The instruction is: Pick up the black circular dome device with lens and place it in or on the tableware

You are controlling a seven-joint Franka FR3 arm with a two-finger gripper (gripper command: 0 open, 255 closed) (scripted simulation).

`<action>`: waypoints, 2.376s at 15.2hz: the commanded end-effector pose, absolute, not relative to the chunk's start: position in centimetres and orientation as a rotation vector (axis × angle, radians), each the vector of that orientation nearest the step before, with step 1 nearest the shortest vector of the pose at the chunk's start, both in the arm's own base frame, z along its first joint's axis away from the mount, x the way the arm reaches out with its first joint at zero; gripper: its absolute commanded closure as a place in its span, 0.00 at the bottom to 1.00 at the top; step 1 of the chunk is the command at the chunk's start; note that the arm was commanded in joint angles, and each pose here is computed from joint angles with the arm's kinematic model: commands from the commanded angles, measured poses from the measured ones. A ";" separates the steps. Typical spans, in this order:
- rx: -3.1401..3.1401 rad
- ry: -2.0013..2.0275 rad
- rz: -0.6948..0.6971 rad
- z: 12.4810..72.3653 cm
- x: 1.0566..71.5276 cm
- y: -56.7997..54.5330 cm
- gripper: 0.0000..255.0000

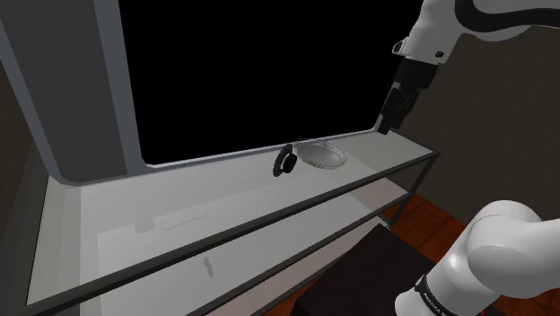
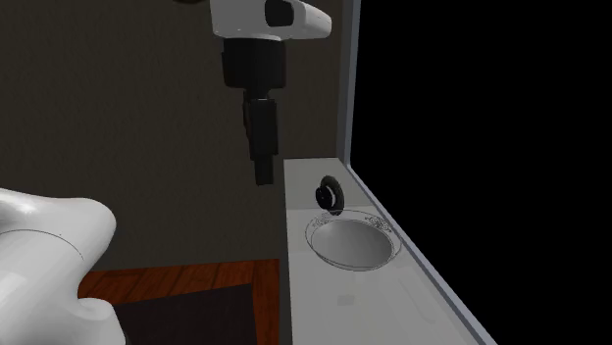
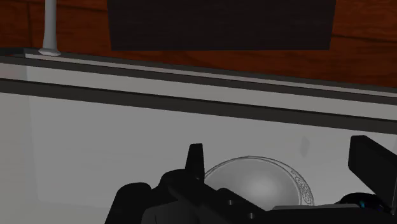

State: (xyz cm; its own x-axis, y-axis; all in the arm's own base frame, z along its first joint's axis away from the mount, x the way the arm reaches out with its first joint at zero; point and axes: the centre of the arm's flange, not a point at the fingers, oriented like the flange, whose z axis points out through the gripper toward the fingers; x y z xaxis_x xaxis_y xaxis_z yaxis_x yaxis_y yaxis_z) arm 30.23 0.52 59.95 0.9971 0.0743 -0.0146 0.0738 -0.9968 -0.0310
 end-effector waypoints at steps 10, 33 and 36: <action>-3.218 -0.251 0.046 55.4 37.4 10.7 0.00; -3.330 -0.408 0.071 45.1 44.1 20.8 0.00; -3.330 -0.408 0.071 45.1 44.1 20.8 1.00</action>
